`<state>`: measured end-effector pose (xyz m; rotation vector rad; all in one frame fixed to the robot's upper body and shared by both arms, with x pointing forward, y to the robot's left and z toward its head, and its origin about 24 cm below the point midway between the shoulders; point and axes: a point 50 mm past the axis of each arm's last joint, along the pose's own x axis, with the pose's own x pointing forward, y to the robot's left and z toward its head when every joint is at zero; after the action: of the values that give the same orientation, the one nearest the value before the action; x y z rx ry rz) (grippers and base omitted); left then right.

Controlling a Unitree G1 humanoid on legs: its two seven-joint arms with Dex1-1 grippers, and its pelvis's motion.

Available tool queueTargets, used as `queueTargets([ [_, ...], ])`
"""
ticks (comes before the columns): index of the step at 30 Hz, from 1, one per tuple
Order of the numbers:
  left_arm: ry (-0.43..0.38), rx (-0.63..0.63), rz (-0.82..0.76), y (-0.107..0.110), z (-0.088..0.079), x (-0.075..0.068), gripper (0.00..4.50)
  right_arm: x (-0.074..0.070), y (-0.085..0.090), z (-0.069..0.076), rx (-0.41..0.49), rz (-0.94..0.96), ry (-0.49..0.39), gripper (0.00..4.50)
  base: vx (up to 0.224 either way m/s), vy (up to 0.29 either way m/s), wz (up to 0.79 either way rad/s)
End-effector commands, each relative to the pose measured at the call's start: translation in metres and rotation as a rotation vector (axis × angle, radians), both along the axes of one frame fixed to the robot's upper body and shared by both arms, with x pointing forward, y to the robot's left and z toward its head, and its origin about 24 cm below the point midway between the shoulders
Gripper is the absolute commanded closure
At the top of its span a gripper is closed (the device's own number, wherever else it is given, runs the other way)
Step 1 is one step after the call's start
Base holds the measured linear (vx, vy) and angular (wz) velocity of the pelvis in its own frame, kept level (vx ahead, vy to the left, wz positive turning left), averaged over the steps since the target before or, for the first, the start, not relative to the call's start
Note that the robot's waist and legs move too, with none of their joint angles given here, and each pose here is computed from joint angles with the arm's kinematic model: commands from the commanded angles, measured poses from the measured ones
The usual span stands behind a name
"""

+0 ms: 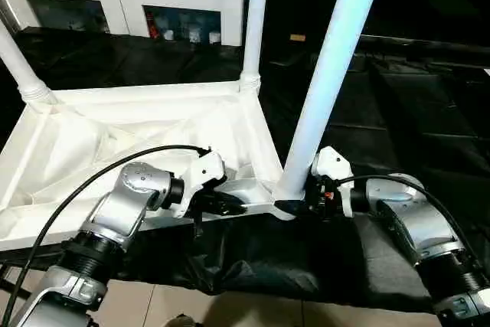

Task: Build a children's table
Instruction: Rotate leg to tighten

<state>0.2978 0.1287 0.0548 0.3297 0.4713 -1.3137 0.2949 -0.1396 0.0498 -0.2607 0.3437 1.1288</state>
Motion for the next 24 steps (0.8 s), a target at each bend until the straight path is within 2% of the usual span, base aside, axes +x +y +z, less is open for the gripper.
queueTargets([
  [1,-0.112,-0.062,0.034,-0.025,0.015,0.012,4.50,0.001,0.024,-0.012,0.014,-0.059,0.008,1.75,0.000,0.000,0.00],
  [4,-0.136,-0.068,0.106,-0.030,0.015,0.018,4.50,0.009,0.030,-0.016,0.018,-0.183,0.003,1.76,0.000,0.000,0.00],
  [5,-0.149,-0.078,0.166,-0.036,0.016,0.022,4.50,0.016,0.040,-0.019,0.051,-0.279,0.014,1.76,0.000,0.000,0.00],
  [6,-0.149,-0.078,0.166,-0.036,0.016,0.022,4.50,0.016,0.040,-0.019,0.051,-0.279,0.014,1.76,0.000,0.000,0.00],
  [7,-0.164,-0.085,0.251,-0.046,0.015,0.026,4.50,0.024,0.056,-0.022,0.093,-0.410,0.033,1.76,0.000,0.000,0.00],
  [8,-0.173,-0.075,0.278,-0.051,0.014,0.027,4.50,0.027,0.067,-0.021,0.099,-0.440,0.023,1.76,0.000,0.000,0.00],
  [10,-0.183,-0.064,0.310,-0.056,0.013,0.028,4.50,0.028,0.079,-0.020,0.101,-0.446,-0.001,1.76,0.000,0.000,0.00],
  [12,-0.201,-0.057,0.336,-0.065,0.013,0.029,4.50,0.029,0.096,-0.017,0.142,-0.420,-0.015,1.76,0.000,0.000,0.00],
  [13,-0.207,-0.054,0.336,-0.067,0.013,0.029,4.50,0.029,0.099,-0.016,0.157,-0.414,-0.011,1.41,0.000,0.000,0.00],
  [15,-0.203,-0.071,0.313,-0.071,0.013,0.027,4.50,0.030,0.102,-0.015,0.171,-0.408,0.014,1.06,0.000,0.000,0.00],
  [17,-0.200,-0.074,0.309,-0.070,0.013,0.027,4.50,0.032,0.101,-0.013,0.181,-0.410,0.014,0.97,0.000,0.000,0.00],
  [20,-0.191,-0.080,0.278,-0.063,0.012,0.024,4.50,0.036,0.089,-0.011,0.139,-0.419,-0.046,0.62,0.000,0.000,0.00],
  [24,-0.193,-0.078,0.235,-0.057,0.012,0.021,4.50,0.037,0.077,-0.010,0.140,-0.389,-0.064,0.62,0.000,0.000,0.00],
])
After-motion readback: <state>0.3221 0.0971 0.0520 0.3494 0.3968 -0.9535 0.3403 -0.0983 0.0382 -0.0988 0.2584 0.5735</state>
